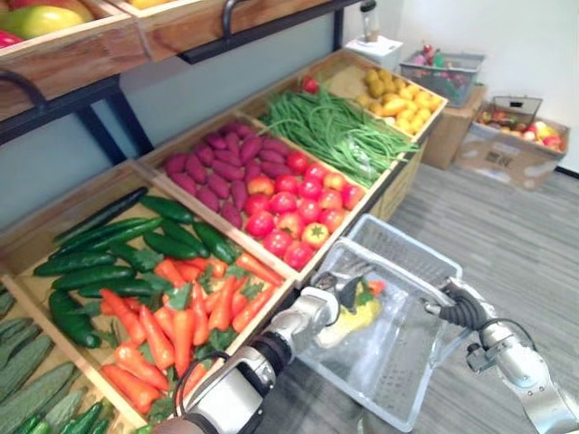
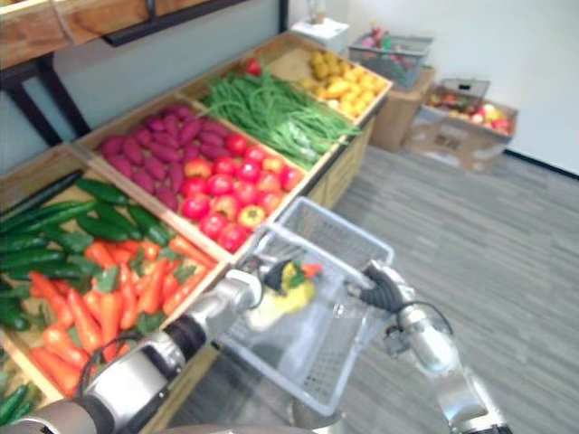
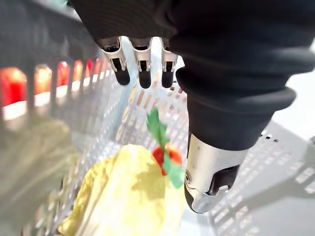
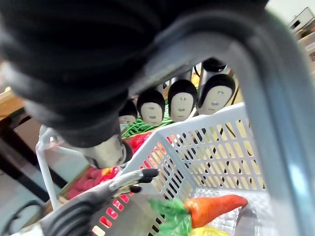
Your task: Pick vegetable in the basket
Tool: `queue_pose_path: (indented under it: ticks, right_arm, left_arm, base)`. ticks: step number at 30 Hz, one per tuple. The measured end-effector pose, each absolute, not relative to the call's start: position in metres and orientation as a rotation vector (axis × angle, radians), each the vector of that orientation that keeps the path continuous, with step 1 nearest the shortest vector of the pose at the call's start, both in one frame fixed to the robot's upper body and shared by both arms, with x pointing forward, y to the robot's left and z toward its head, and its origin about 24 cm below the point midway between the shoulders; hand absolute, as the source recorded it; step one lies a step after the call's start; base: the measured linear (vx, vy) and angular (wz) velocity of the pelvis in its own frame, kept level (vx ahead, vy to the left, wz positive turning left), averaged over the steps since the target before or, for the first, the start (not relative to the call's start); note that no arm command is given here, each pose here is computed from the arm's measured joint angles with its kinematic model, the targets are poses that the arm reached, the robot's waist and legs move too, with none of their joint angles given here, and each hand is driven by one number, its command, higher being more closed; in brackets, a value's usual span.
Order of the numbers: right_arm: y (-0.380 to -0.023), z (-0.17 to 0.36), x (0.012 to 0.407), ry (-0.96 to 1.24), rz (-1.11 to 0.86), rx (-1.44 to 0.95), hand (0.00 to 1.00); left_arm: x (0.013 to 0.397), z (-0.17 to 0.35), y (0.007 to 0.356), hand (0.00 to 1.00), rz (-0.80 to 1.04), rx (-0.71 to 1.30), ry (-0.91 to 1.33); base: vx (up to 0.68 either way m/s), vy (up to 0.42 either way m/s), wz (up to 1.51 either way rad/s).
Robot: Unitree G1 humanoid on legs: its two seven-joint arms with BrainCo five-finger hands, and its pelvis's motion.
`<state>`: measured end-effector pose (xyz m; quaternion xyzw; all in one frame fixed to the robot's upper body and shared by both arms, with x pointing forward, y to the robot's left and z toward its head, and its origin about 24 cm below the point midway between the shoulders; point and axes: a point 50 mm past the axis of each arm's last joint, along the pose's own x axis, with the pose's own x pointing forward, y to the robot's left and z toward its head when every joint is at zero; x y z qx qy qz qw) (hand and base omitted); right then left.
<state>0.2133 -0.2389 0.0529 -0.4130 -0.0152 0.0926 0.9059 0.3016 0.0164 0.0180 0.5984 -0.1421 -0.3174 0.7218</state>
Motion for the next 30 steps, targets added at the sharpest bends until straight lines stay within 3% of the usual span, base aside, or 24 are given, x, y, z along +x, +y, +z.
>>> queue_pose_path:
  ticks: [10,19,26,30]
  right_arm:
    - [-0.283,0.030,0.198,0.166,-0.023,-0.917,1.00]
    - [-0.322,0.007,0.173,0.353,-0.230,-0.895,1.00]
    - [-0.355,-0.030,0.132,0.581,-0.432,-0.771,1.00]
    - [-0.368,-0.063,0.097,0.763,-0.638,-0.570,1.00]
  left_arm:
    - [0.269,0.112,-0.001,0.00,-0.683,1.165,-0.834]
    - [0.229,0.149,0.020,0.00,-0.706,1.039,-1.051]
    - [0.198,0.188,0.051,0.00,-0.621,0.837,-1.185]
    - [0.198,0.193,0.104,0.00,-0.337,0.709,-1.061]
  base:
    - [-0.04,0.001,0.18]
    - [-0.05,0.003,0.51]
    - [-0.02,0.006,0.64]
    - [-0.01,0.021,0.72]
